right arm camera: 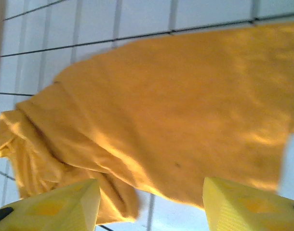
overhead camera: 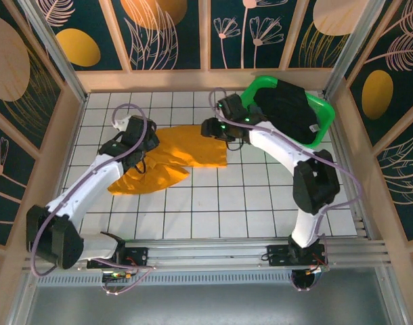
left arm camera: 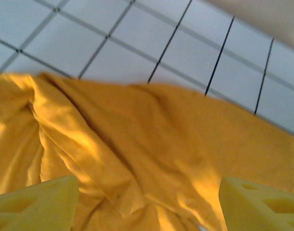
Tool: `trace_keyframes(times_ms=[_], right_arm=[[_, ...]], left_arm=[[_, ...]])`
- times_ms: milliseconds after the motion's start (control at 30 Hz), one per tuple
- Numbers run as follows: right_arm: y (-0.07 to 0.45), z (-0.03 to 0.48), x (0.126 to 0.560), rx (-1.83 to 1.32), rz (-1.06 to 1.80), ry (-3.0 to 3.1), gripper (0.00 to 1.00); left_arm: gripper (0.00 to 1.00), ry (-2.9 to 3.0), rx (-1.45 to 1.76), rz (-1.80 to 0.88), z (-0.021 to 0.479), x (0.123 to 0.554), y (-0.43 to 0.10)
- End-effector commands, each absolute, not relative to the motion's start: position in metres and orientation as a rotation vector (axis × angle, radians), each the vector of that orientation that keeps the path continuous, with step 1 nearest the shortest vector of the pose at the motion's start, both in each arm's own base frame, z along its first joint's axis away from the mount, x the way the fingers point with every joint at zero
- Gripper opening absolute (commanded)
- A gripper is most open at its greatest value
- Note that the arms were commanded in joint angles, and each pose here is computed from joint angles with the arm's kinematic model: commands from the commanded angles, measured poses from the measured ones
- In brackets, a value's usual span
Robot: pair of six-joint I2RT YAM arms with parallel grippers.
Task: Fold and stack the t-shirts
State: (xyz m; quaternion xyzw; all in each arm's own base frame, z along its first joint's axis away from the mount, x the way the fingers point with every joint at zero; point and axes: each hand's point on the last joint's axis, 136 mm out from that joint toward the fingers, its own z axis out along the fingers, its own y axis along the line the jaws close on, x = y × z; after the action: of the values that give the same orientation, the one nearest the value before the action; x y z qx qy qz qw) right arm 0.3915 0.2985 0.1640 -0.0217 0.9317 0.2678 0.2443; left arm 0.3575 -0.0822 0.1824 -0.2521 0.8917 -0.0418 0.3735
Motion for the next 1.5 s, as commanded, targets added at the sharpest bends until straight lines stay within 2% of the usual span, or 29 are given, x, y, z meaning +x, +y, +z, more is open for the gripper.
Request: trace_keyframes(times_ms=[0,367,533,700,767,800,867,900,933,967,1067,1233,1467], right_arm=[[0.293,0.125,0.366,-0.066,0.655,2.626,0.60],[0.281,0.061,0.351,0.010,0.594,2.772,0.62],[0.275,0.040,0.353,0.051,0.578,2.838,0.63],[0.266,0.032,0.354,0.077,0.498,2.863,0.62],[0.265,0.027,0.356,0.068,0.476,2.868,0.62],[0.266,0.026,0.359,0.062,0.472,2.866,0.59],[0.267,0.025,0.370,0.039,0.460,2.848,0.37],[0.266,0.026,0.378,0.027,0.443,2.831,0.20],[0.266,0.027,0.389,0.015,0.423,2.809,0.05],[0.265,0.029,0.398,0.004,0.405,2.795,0.00],[0.269,0.040,0.430,-0.034,0.350,2.738,0.00],[0.232,0.063,0.498,0.078,0.261,2.643,0.00],[0.163,0.057,0.548,0.270,0.153,2.631,0.00]], left_arm=[[0.78,2.406,-0.801,-0.216,0.141,0.350,-0.082],[0.77,2.517,-0.970,-0.241,0.063,0.368,-0.076],[0.55,2.545,-0.994,-0.198,0.043,0.366,-0.073],[0.43,2.530,-0.963,-0.133,0.044,0.362,-0.063],[0.31,2.548,-0.955,-0.105,0.038,0.357,-0.061],[0.22,2.550,-0.952,-0.095,0.036,0.356,-0.059],[0.06,2.547,-0.948,-0.083,0.036,0.357,-0.058],[0.00,2.540,-0.942,-0.088,0.038,0.359,-0.058],[0.00,2.531,-0.932,-0.102,0.041,0.361,-0.059],[0.00,2.524,-0.921,-0.116,0.044,0.364,-0.061],[0.00,2.508,-0.867,-0.184,0.052,0.376,-0.070],[0.00,2.430,-0.780,-0.345,0.085,0.417,-0.092],[0.00,2.410,-0.726,-0.504,0.099,0.447,-0.118]])
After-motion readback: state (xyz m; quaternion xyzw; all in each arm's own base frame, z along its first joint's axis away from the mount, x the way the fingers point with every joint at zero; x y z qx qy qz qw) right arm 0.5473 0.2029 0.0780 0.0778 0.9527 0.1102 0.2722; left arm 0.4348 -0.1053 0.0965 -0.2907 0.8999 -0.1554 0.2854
